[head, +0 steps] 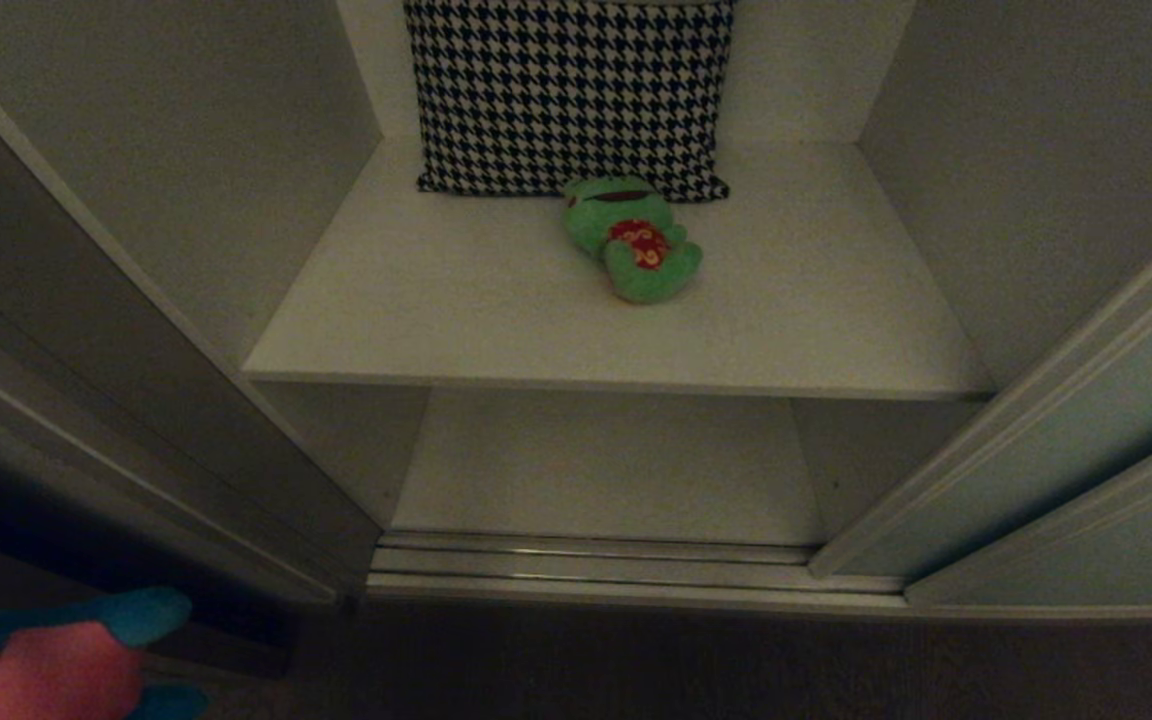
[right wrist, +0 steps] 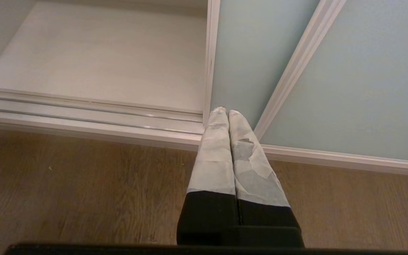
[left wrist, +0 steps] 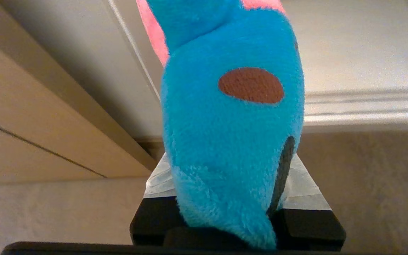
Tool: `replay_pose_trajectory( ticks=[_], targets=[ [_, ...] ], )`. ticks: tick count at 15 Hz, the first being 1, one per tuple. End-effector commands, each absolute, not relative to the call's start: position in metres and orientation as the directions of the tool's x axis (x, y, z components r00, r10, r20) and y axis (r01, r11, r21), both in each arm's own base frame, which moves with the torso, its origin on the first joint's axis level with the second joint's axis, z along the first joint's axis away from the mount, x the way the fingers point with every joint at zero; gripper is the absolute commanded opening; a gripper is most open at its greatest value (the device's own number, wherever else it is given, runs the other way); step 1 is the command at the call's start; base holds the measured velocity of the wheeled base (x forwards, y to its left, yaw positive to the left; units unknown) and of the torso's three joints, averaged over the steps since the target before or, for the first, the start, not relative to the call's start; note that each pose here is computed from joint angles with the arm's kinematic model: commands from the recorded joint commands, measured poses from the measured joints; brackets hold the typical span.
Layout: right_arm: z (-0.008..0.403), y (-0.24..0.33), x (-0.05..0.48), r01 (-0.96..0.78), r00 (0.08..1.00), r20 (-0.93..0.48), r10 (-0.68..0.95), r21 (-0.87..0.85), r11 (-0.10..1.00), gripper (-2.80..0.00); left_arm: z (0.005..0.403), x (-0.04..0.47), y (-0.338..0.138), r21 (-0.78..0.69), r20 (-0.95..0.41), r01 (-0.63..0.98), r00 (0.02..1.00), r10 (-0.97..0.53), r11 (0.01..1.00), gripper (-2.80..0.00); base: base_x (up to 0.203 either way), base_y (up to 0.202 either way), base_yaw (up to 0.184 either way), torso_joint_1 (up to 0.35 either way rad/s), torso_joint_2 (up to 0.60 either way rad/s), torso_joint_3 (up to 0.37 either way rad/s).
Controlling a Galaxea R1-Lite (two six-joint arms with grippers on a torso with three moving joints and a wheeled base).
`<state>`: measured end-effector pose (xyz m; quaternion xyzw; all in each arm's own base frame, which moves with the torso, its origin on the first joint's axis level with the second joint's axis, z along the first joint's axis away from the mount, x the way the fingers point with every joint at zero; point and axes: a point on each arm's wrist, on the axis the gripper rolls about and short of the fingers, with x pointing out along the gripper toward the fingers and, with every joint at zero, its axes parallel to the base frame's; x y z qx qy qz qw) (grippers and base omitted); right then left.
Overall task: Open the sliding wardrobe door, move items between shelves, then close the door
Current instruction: Place the blue doll on the lower shelf
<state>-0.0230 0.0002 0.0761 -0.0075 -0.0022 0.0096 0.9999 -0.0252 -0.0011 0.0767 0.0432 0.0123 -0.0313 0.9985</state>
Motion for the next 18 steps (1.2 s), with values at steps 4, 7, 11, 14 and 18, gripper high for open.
replay_pose_trajectory(
  ticks=[4, 7, 11, 14, 18],
  targets=[
    [0.0756, 0.0002, -0.0230, -0.020, 1.000, 0.005, 0.020, -0.015, 1.000, -2.80, 0.0762, -0.0245, -0.0010, 0.081, -0.029, 0.060, 0.998, -0.058, 0.995, -2.80, 0.000, 0.000, 0.000, 0.000, 0.00, 0.000],
    [0.0757, 0.0002, -0.0231, -0.021, 1.000, 0.005, 0.021, -0.015, 1.000, -2.80, 0.0761, -0.0246, -0.0010, 0.081, -0.030, 0.059, 0.998, -0.057, 0.995, -2.80, 0.000, 0.000, 0.000, 0.000, 0.00, 0.000],
    [0.0759, 0.0002, -0.0231, -0.021, 1.000, 0.006, 0.021, -0.016, 1.000, -2.80, 0.0762, -0.0245, -0.0010, 0.081, -0.029, 0.059, 0.998, -0.057, 0.995, -2.80, -0.025, 0.000, 0.000, 0.002, 0.00, 0.000],
    [0.0760, 0.0002, -0.0233, -0.020, 1.000, 0.008, 0.020, -0.015, 1.000, -2.80, 0.0762, -0.0245, -0.0010, 0.081, -0.029, 0.059, 0.998, -0.057, 0.995, -2.80, -0.191, 0.000, 0.001, -0.002, 0.00, 0.005],
    [0.0760, 0.0002, -0.0232, -0.020, 1.000, 0.007, 0.020, -0.015, 1.000, -2.80, 0.0762, -0.0245, -0.0010, 0.075, -0.029, 0.059, 0.998, -0.057, 0.995, -2.80, -0.193, 0.000, 0.001, 0.003, 0.00, 0.001]
  ],
)
